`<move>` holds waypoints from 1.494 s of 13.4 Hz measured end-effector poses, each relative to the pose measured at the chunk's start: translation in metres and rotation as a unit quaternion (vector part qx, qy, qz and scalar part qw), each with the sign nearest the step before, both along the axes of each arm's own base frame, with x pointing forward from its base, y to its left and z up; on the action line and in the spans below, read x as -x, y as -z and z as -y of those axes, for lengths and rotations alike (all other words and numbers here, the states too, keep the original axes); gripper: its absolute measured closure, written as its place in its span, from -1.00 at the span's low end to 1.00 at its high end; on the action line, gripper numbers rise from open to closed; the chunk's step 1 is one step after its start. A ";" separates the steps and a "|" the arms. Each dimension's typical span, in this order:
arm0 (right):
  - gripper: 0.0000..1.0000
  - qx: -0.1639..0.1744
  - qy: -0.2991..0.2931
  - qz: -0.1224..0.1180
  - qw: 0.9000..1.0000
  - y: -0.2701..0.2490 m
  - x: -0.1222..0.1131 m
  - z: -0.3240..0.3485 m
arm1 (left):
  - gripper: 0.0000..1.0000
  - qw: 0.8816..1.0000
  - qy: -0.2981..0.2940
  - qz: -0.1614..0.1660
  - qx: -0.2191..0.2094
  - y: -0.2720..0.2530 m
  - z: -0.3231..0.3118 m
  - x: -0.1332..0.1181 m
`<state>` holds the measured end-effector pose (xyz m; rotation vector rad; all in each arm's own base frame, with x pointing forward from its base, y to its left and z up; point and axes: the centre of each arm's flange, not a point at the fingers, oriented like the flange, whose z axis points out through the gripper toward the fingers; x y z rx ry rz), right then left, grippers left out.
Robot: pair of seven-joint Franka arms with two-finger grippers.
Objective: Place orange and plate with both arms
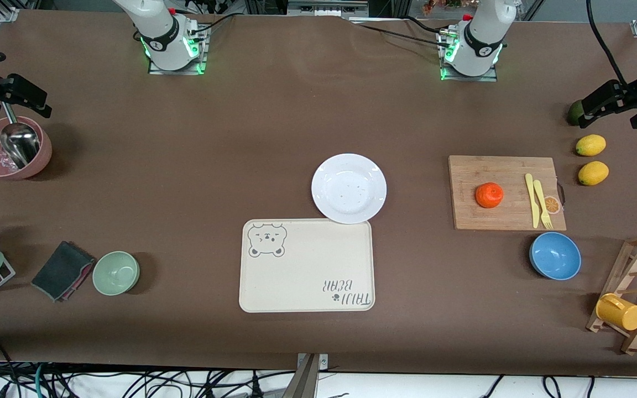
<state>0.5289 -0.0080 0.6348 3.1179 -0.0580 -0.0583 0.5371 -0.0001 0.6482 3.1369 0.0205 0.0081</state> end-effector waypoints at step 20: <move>-1.00 0.000 0.000 0.000 1.000 0.000 0.000 -0.001 | -1.00 1.000 -0.007 -0.005 0.000 0.004 -0.006 -0.002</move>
